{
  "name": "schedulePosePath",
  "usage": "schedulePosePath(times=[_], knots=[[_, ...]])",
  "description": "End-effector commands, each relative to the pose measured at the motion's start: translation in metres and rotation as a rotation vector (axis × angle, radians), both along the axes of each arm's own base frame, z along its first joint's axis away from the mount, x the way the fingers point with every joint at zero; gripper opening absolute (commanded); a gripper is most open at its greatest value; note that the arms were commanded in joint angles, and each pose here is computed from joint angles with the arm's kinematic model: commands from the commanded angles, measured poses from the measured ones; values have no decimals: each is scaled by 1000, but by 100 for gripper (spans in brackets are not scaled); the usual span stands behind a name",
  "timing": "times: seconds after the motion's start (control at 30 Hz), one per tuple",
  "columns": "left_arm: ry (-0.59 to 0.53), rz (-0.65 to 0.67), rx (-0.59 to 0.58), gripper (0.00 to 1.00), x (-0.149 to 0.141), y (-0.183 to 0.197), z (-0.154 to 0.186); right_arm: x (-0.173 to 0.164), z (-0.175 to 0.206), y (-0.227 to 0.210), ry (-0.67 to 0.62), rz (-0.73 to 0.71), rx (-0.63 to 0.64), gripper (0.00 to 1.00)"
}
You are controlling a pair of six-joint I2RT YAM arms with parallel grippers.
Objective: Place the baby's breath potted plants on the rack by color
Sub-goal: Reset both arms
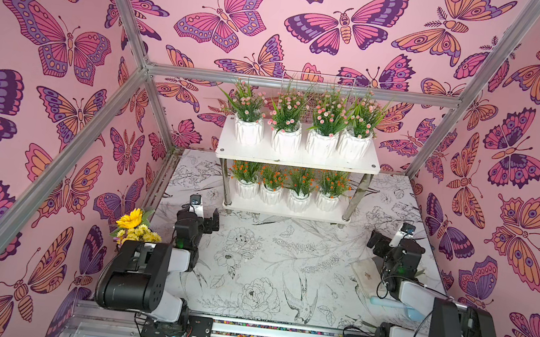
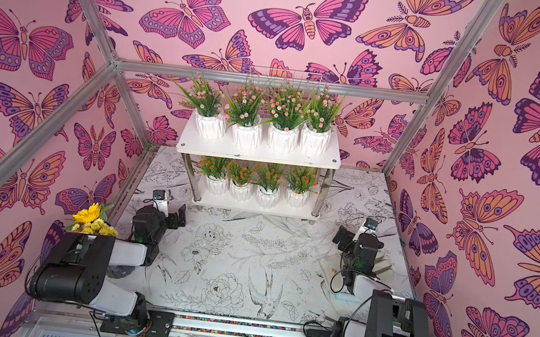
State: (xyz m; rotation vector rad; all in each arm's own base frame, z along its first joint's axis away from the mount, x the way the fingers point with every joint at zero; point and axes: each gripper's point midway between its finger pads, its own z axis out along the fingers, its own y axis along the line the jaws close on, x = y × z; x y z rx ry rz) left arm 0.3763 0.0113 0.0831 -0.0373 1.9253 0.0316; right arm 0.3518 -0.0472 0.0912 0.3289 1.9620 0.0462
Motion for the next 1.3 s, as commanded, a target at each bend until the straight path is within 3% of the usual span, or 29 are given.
schedulePosePath(times=[0.0,0.3,0.4,1.27], knots=[[-15,-45,10,100,6,-6,3,20,32,10,-125,78,-26,99],[7,-64,12,100,17,-9,5,37,11,44,-151,241,-88,99],[4,-61,12,100,17,-9,5,42,4,54,-57,308,-93,99],[4,-75,12,100,16,-11,5,41,5,58,-72,323,-99,99]])
